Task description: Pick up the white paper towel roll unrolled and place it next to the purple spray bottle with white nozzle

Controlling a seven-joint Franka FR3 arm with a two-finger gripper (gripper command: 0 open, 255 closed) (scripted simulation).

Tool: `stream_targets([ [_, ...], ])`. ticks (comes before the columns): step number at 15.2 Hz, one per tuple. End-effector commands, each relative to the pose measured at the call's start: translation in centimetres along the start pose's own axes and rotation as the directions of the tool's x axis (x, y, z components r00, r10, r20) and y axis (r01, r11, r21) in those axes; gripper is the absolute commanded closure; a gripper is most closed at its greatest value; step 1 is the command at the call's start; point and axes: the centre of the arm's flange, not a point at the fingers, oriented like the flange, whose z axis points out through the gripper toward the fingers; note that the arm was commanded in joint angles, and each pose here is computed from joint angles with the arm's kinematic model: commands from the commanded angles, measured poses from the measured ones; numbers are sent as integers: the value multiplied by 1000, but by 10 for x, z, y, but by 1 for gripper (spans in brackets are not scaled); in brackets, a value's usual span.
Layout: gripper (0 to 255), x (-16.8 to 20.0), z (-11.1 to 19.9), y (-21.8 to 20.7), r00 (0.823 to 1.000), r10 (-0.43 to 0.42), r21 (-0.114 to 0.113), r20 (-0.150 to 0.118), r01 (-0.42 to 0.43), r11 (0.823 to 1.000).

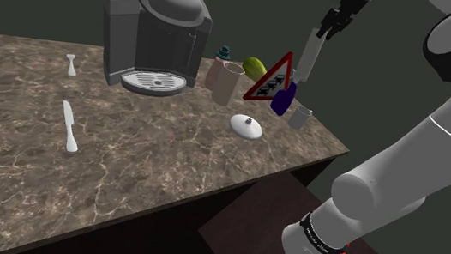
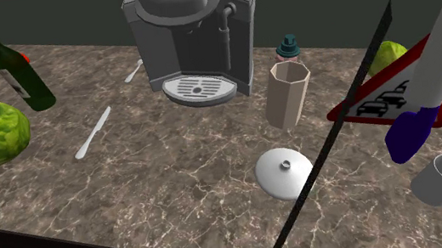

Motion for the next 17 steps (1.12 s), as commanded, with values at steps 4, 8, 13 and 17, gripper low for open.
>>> stream_targets([
  [4, 255, -6, 25, 0, 1000, 0, 0, -1, 0, 1000],
  [8, 255, -10, 45, 0, 1000, 0, 0, -1, 0, 1000],
  [13, 255, -15, 71, 0, 1000, 0, 0, -1, 0, 1000],
  [17, 255, -19, 92, 0, 1000, 0, 0, -1, 0, 1000],
])
